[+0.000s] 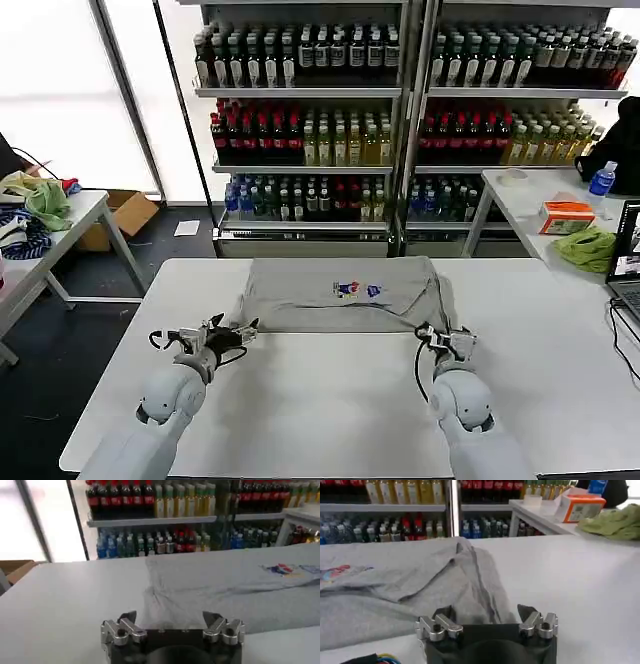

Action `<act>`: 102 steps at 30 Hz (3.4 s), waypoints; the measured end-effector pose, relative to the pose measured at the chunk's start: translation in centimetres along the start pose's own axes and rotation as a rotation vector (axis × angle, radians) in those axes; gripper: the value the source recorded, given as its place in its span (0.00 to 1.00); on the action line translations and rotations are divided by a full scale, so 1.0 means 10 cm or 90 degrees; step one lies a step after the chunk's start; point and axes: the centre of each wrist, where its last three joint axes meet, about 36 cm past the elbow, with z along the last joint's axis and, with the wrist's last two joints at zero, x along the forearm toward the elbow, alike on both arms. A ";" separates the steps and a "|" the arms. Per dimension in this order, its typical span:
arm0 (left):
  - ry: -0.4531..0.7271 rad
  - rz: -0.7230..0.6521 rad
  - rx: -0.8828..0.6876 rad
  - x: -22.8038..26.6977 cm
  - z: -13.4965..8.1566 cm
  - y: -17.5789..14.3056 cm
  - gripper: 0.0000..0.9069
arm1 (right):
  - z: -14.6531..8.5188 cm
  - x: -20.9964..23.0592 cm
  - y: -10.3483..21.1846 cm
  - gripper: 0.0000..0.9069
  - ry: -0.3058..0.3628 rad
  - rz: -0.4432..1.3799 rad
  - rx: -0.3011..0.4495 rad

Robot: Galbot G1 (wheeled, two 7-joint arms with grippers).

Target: Fold and organize the clothes.

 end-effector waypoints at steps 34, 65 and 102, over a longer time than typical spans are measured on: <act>-0.027 0.000 -0.028 0.38 0.17 -0.10 0.00 | 0.16 0.64 -0.02 0.00 -0.010 -0.056 -0.011; -0.036 -0.011 -0.055 1.80 0.60 -0.29 0.00 | 0.64 2.00 -0.23 0.00 0.008 -0.014 0.026; -0.106 -0.009 -0.072 2.45 0.23 -0.32 1.00 | 0.17 2.36 -0.39 1.00 -0.115 0.027 0.034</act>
